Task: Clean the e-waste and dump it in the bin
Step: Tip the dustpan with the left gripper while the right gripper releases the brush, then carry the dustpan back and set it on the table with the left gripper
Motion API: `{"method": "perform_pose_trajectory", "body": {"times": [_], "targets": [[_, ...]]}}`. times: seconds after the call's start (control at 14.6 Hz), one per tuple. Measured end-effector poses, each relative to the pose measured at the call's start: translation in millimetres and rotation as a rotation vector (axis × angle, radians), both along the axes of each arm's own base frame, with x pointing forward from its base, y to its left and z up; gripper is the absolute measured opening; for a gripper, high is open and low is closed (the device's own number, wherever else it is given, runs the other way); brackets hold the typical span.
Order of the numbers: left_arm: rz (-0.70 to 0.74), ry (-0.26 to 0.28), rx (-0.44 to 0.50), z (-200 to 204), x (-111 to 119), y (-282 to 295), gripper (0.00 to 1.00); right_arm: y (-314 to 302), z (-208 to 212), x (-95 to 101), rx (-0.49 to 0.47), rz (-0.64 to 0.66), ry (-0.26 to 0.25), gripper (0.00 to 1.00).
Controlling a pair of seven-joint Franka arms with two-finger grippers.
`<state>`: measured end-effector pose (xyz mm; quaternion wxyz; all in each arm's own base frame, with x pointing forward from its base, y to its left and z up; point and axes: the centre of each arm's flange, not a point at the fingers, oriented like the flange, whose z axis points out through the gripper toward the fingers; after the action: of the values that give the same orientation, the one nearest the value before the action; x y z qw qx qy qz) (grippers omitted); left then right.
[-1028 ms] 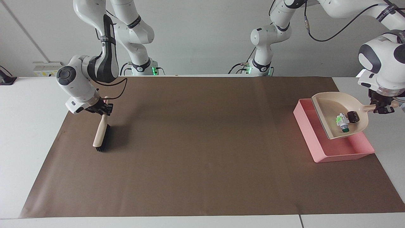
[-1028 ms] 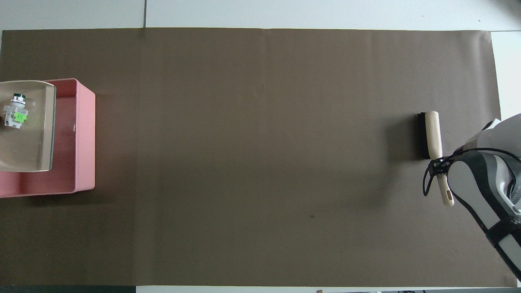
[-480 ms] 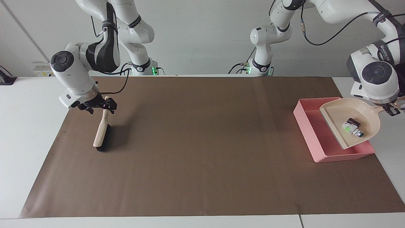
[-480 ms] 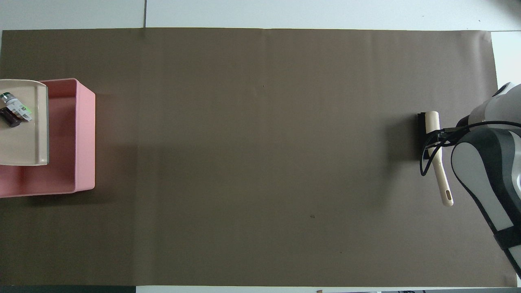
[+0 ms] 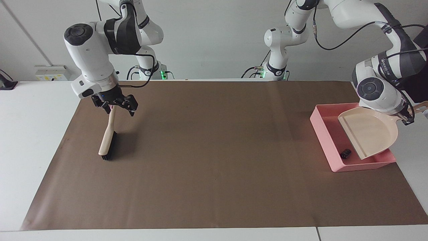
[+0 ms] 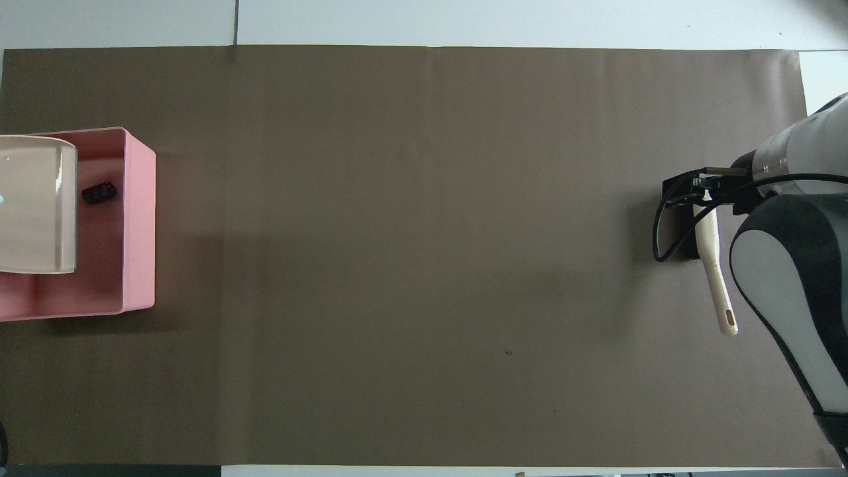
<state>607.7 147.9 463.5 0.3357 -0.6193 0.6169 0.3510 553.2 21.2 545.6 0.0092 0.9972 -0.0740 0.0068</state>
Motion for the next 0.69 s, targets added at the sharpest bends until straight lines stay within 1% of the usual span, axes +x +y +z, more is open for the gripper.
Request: {"method": "perform_pose_trajectory", "body": {"times": [0.14, 0.27, 0.41, 0.48, 0.62, 0.69], "targets": [[-0.002, 0.008, 0.040, 4, -1, 3, 0.31, -7, 34, -8.5, 0.001, -0.012, 0.015, 1.00], [0.001, 0.010, 0.058, 8, -2, 4, 0.31, -17, 68, -16.0, 0.004, -0.008, 0.037, 1.00], [0.007, 0.003, 0.066, 17, -3, 5, 0.31, -33, 93, -18.0, 0.032, -0.017, 0.049, 1.00], [0.004, 0.002, 0.069, 23, -2, 4, 0.31, -41, 97, -16.2, 0.044, -0.022, 0.050, 1.00], [-0.018, -0.001, 0.067, 39, 0, -3, 0.31, -47, 91, -11.5, 0.049, -0.030, 0.064, 1.00], [-0.027, -0.005, 0.048, 48, 1, -10, 0.31, -47, 87, -9.2, 0.049, -0.030, 0.072, 1.00]]}}
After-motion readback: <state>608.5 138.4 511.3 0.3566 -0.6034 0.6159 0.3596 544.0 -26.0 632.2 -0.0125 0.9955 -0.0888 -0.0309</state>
